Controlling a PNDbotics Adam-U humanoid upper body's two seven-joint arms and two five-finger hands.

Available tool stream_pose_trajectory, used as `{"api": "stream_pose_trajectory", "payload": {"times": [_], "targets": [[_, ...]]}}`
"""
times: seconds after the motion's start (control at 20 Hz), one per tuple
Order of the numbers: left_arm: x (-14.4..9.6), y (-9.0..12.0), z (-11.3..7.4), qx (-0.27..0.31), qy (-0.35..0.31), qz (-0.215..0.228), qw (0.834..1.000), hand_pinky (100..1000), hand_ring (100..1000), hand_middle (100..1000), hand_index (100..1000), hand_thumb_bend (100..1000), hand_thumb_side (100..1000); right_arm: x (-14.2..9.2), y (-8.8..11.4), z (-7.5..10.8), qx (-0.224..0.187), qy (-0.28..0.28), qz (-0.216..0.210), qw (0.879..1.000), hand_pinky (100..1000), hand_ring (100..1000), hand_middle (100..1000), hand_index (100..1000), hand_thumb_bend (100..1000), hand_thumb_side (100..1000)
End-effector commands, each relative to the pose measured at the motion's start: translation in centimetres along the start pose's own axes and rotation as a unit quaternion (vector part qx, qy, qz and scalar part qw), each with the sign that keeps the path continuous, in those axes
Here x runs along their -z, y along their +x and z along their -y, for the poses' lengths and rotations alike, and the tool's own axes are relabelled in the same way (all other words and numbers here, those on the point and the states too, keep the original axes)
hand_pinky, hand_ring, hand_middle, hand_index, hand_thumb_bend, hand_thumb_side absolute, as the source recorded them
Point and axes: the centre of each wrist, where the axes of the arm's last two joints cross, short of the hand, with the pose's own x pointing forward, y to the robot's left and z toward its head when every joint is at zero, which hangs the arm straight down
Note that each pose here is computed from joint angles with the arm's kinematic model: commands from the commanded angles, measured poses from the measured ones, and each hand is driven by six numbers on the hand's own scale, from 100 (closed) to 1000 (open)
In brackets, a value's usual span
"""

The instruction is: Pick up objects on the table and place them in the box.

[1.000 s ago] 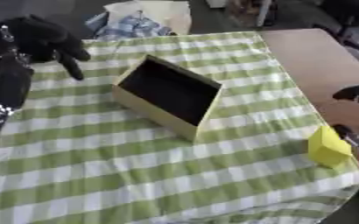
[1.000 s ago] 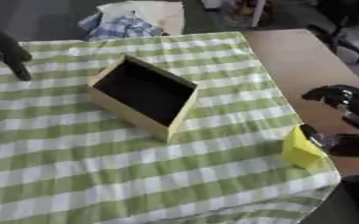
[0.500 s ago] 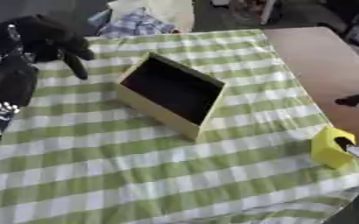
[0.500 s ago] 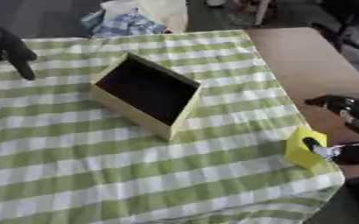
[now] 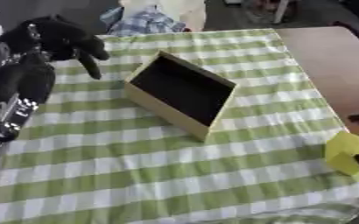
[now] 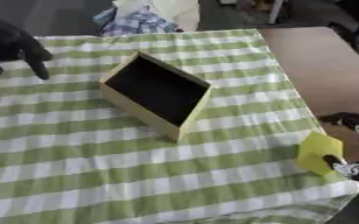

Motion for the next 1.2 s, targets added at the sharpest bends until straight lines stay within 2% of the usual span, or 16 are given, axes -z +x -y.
{"api": "stream_pose_trajectory", "payload": {"times": [0.05, 0.15, 0.2, 0.3, 0.45, 0.9, 1.0, 1.05, 1.1, 1.2], "targets": [[0.3, 0.5, -0.4, 0.011, -0.003, 0.006, 1.0, 527, 691, 681, 824, 100, 659, -0.3, -0.8, 1.2, -0.011, 0.001, -0.016, 1.0, 965, 890, 883, 997, 246, 314], [0.3, 0.5, -0.4, 0.011, -0.003, 0.005, 1.0, 526, 691, 681, 824, 100, 657, -0.4, -1.1, 1.1, -0.011, -0.003, -0.025, 1.0, 967, 890, 883, 997, 249, 365], [0.3, 0.5, -0.3, 0.01, -0.003, 0.004, 1.0, 526, 690, 681, 824, 100, 657, -0.4, -1.3, 1.1, -0.01, -0.005, -0.03, 0.999, 970, 893, 884, 999, 253, 428], [0.3, 0.4, -0.3, 0.009, -0.004, 0.003, 1.0, 526, 697, 681, 825, 100, 657, -0.4, -1.5, 1.0, -0.011, -0.009, -0.037, 0.999, 972, 894, 885, 1000, 256, 491], [0.3, 0.4, -0.3, 0.008, -0.004, 0.003, 1.0, 526, 697, 679, 825, 100, 659, -0.3, -1.6, 0.9, -0.017, -0.01, -0.041, 0.999, 981, 899, 887, 1000, 270, 564], [0.3, 0.4, -0.2, 0.006, -0.008, 0.0, 1.0, 524, 695, 674, 824, 100, 662, 0.2, -1.8, 0.5, -0.026, -0.001, -0.045, 0.999, 972, 895, 879, 998, 248, 613], [0.3, 0.4, -0.1, 0.006, -0.008, -0.001, 1.0, 523, 695, 674, 824, 100, 663, 0.2, -1.7, 0.5, -0.02, -0.003, -0.041, 0.999, 966, 890, 873, 996, 217, 624], [0.2, 0.4, -0.1, 0.006, -0.009, -0.003, 1.0, 523, 695, 673, 824, 100, 660, 0.1, -1.7, 0.7, -0.018, -0.007, -0.041, 0.999, 967, 889, 871, 995, 164, 649], [0.2, 0.4, -0.1, 0.006, -0.009, -0.004, 1.0, 523, 695, 673, 824, 100, 663, 0.0, -1.8, 0.9, -0.017, -0.011, -0.041, 0.999, 968, 889, 871, 995, 214, 608], [0.1, 0.3, -0.1, 0.006, -0.008, -0.007, 1.0, 523, 695, 673, 825, 100, 661, -0.3, -1.8, 1.4, -0.019, -0.024, -0.041, 0.999, 967, 887, 870, 995, 204, 607]]}}
